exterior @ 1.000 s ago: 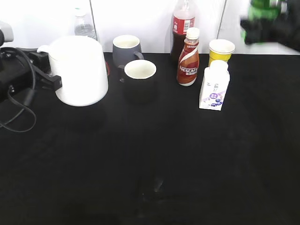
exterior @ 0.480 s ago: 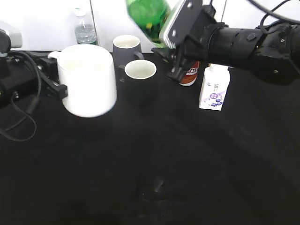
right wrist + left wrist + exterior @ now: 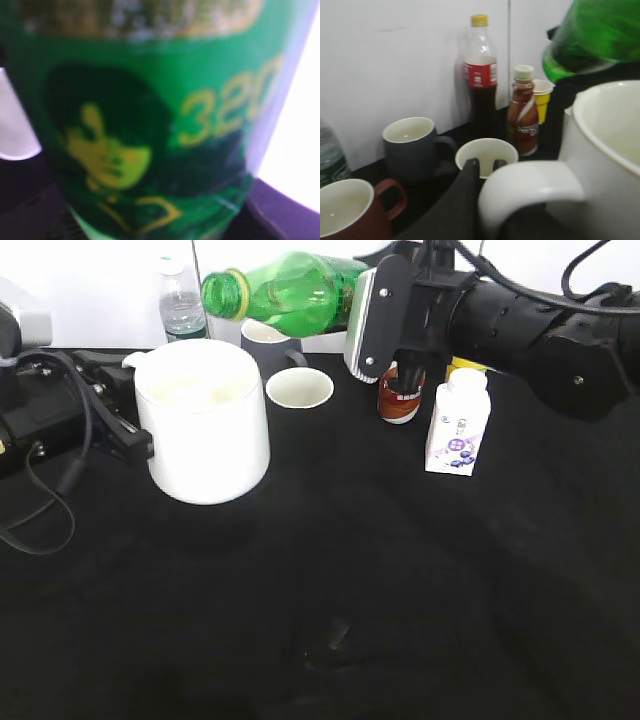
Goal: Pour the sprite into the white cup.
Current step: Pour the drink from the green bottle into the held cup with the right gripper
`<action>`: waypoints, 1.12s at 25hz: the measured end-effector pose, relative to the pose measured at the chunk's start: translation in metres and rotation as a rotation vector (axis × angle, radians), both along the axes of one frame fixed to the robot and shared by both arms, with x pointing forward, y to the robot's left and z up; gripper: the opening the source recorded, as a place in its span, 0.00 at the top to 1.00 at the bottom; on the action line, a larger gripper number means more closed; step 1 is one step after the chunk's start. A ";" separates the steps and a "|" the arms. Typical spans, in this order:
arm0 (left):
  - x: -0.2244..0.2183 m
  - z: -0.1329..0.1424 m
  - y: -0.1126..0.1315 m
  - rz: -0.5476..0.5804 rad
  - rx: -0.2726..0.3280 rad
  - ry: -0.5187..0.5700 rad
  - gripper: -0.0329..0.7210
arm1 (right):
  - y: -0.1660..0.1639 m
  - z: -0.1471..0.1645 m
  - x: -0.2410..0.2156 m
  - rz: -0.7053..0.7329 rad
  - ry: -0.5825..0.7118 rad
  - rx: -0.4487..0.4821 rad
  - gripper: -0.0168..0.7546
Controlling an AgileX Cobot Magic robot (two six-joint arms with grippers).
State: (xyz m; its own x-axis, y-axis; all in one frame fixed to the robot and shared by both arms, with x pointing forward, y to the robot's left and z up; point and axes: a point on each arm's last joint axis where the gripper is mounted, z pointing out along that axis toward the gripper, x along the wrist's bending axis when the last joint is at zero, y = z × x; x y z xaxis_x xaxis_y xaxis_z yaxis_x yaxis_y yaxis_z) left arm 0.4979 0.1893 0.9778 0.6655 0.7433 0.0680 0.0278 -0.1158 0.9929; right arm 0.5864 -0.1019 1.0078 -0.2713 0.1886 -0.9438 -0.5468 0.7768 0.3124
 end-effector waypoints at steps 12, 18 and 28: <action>-0.001 0.000 -0.001 -0.012 0.001 -0.003 0.88 | -0.004 0.011 0.004 -0.053 -0.208 -0.091 0.45; -0.001 0.000 -0.001 -0.010 -0.003 -0.004 0.88 | -0.005 0.013 0.004 -0.063 -0.266 -0.130 0.45; -0.001 0.000 -0.001 -0.011 -0.002 -0.004 0.88 | -0.008 0.017 0.006 -0.104 -0.294 -0.115 0.45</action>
